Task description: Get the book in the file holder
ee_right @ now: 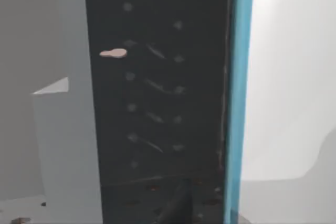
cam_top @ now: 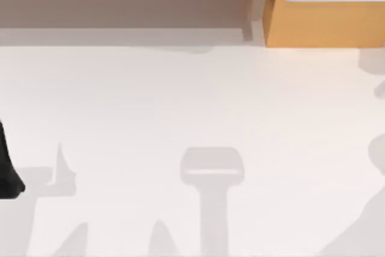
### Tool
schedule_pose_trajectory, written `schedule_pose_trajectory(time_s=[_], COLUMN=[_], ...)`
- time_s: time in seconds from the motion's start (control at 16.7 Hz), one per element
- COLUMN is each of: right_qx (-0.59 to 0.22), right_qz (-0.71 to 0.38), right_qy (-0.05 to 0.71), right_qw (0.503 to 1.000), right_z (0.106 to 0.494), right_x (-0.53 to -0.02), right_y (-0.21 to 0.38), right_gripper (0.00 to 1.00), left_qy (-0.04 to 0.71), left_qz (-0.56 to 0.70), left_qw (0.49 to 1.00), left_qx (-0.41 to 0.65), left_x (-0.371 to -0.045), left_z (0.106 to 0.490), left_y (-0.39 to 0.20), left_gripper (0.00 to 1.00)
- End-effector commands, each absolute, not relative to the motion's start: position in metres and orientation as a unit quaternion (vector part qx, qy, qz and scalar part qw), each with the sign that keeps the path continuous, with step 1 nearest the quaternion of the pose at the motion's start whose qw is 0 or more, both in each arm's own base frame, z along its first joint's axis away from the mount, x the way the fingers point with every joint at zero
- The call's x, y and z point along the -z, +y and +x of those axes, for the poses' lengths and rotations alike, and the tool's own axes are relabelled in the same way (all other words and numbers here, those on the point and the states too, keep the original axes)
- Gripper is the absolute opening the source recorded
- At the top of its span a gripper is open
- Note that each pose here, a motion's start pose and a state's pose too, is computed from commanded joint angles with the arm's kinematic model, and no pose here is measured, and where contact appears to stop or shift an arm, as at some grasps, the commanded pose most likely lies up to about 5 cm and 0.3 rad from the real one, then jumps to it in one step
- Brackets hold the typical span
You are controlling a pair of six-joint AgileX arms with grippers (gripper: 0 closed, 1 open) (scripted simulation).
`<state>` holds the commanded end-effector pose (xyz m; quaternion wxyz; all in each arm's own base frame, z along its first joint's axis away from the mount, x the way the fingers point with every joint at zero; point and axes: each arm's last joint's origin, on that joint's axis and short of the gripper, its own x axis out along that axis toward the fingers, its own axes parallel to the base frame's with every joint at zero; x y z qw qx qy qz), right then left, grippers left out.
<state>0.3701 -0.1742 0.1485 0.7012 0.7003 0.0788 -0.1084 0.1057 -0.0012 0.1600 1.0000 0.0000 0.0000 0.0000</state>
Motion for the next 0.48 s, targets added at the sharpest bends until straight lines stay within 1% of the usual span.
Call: schedule_pose_trajectory(time_s=[0.12, 0.18, 0.48], right_qx=[0.108, 0.108, 0.108], right_qz=[0.700, 0.700, 0.700], right_qy=[0.079, 0.079, 0.079], right_qw=[0.701, 0.701, 0.701], right_z=[0.3701, 0.3701, 0.3701], right_x=[-0.1485, -0.1485, -0.1485], right_y=[-0.1742, -0.1742, -0.1742], right_gripper=[0.98, 1.00, 1.00], left_qy=[0.000, 0.000, 0.000], left_qz=[0.000, 0.000, 0.000], left_qw=[1.000, 1.000, 1.000], left_qx=[0.000, 0.000, 0.000], left_x=[-0.1600, -0.1600, -0.1600], left_z=[0.1057, 0.1057, 0.1057], left_y=[-0.0012, -0.0012, -0.0012], left_gripper=[1.00, 1.00, 1.00])
